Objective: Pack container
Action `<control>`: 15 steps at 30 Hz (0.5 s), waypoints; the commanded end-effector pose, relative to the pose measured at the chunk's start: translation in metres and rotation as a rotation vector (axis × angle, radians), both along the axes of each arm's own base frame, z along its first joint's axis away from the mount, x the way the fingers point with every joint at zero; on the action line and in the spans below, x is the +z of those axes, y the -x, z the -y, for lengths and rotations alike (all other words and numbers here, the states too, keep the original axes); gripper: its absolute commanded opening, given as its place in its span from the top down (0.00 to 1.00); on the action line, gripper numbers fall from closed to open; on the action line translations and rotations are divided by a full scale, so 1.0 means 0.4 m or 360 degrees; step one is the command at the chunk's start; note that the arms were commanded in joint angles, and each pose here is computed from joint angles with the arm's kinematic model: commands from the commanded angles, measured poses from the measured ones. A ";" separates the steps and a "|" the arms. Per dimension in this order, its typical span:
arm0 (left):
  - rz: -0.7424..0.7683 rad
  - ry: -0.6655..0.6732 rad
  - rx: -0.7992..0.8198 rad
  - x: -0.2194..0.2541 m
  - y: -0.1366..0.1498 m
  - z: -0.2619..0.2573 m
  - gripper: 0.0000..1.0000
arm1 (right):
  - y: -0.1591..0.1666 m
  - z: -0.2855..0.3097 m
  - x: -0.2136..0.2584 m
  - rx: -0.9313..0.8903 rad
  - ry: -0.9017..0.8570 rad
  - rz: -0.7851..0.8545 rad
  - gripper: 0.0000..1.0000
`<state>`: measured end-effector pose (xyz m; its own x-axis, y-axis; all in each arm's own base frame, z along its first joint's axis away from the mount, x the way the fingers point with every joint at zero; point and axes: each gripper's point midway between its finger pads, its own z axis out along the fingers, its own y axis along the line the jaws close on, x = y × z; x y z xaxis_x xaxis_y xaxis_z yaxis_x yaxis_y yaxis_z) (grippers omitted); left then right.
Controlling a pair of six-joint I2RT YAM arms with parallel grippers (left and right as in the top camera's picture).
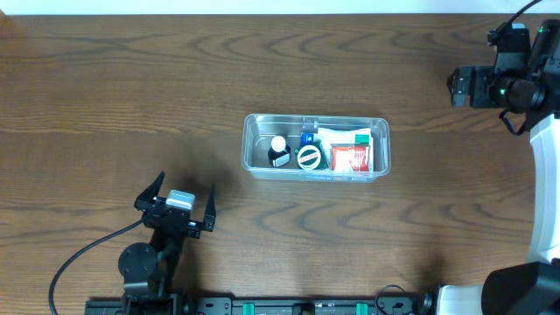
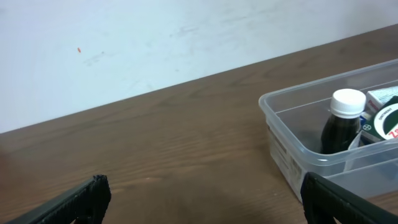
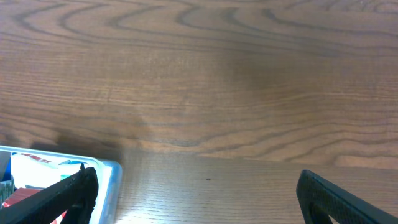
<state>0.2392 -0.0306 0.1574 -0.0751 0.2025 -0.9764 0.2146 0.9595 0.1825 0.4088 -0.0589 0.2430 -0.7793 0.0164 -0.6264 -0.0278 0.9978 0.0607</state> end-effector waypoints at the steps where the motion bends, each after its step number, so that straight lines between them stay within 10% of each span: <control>1: -0.0052 0.0021 0.0043 -0.037 -0.003 -0.010 0.02 | 0.000 -0.001 0.018 -0.0010 -0.0008 0.0028 0.01; 15: -0.0074 -0.0006 0.0271 -0.047 -0.008 -0.072 0.02 | 0.000 -0.001 0.018 -0.0010 -0.0008 0.0028 0.01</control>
